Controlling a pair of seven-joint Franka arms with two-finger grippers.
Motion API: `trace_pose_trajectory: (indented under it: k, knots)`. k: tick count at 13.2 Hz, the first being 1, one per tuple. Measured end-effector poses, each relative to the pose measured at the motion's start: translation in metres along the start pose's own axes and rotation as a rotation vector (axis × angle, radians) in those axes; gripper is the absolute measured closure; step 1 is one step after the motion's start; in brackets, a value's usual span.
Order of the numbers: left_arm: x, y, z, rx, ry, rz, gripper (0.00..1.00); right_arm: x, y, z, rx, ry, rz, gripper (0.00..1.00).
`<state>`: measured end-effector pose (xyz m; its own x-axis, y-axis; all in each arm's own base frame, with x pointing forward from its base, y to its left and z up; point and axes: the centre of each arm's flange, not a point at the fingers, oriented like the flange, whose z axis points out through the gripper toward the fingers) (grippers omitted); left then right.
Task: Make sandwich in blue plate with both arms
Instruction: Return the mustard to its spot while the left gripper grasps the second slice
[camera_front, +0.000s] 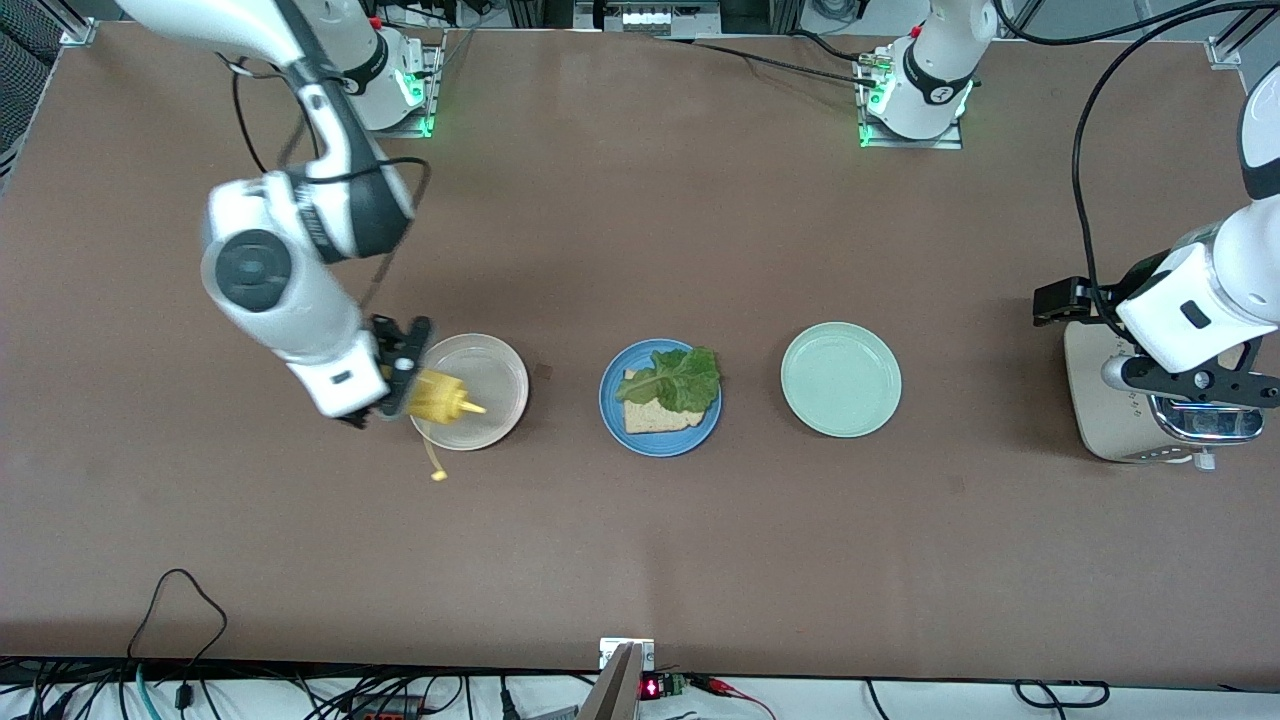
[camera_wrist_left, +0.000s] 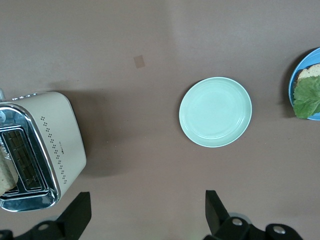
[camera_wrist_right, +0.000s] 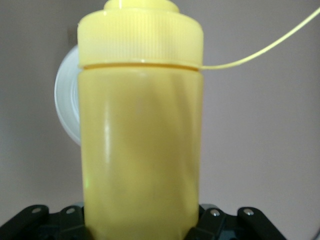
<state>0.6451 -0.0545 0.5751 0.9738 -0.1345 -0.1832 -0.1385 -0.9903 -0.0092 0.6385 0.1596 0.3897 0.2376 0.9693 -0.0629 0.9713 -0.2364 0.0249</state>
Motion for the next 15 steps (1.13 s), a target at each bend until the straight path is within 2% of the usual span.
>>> trace_pose_trajectory:
  k: [2,4,8,11,15]
  knots:
    - [0.000,-0.003,0.000,0.000,0.000,-0.022,0.00,-0.074,0.017,-0.008,0.044,0.054,-0.034,0.52]
    - [0.000,-0.008,0.000,-0.002,-0.001,-0.033,0.00,-0.155,0.029,-0.001,0.077,0.135,-0.081,0.52]
    - [-0.003,-0.024,0.003,-0.003,-0.015,-0.060,0.00,-0.292,0.030,0.050,0.103,0.371,-0.176,0.52]
    - [-0.011,-0.030,0.012,-0.002,-0.097,-0.075,0.00,-0.354,0.020,0.107,0.105,0.544,-0.219,0.52]
    - [-0.012,-0.068,0.035,-0.017,-0.171,-0.143,0.00,-0.388,-0.005,0.208,0.124,0.896,-0.182,0.52]
